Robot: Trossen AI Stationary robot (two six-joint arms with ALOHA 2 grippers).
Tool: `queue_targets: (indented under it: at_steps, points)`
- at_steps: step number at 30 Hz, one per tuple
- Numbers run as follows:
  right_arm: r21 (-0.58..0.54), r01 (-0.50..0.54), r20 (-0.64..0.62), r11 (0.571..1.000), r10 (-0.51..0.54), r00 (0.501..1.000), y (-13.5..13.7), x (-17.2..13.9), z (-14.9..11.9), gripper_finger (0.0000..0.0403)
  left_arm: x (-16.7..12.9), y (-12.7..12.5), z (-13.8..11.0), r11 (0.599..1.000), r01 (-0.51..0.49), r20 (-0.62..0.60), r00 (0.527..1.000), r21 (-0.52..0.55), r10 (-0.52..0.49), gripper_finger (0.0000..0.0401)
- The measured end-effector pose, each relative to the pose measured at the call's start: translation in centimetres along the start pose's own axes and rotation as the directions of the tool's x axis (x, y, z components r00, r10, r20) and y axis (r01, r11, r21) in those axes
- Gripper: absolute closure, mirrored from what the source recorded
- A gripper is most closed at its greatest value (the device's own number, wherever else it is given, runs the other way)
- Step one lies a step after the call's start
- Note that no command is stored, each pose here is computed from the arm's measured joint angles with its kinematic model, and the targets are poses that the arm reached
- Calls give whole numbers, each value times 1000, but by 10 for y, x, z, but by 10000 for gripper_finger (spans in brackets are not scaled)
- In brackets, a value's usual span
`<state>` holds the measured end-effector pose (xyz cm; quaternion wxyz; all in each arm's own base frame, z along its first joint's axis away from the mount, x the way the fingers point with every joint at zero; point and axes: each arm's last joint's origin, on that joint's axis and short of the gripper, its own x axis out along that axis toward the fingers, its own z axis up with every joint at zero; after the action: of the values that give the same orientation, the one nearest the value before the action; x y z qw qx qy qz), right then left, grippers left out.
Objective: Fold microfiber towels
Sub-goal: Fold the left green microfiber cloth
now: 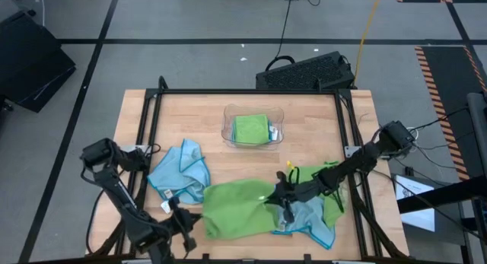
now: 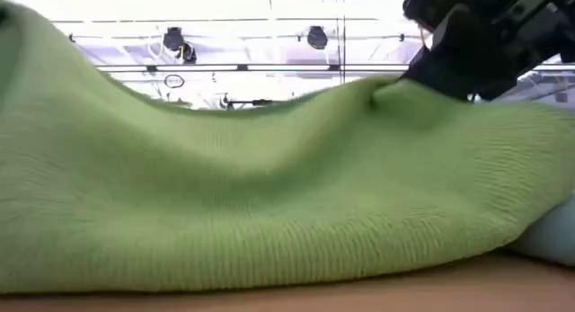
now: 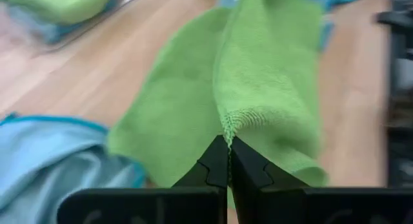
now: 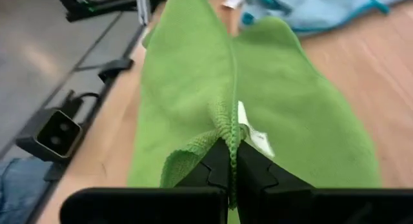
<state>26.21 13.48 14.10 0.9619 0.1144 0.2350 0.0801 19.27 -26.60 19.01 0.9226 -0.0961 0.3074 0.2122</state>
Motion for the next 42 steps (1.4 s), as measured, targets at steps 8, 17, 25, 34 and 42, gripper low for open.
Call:
queue_targets:
  at_steps: [8,17,25,34,42]
  points:
    - [33,118,-135,992,-113,984,-21,2,-9,401,34,22,-1,993,-116,-51,992,-2,116,389]
    - [36,177,-157,984,-170,973,-38,3,-6,401,62,43,0,978,-210,-180,962,-2,206,395]
    - [43,207,-146,977,-199,969,-41,4,-5,378,71,49,2,972,-234,-216,950,-24,224,360]
    - [74,254,-154,964,-241,958,-43,-7,2,265,74,47,8,970,-232,-209,955,-72,212,280]
    - [24,361,-258,932,-343,903,-33,-45,4,234,46,32,30,977,-141,-215,971,-157,106,221]
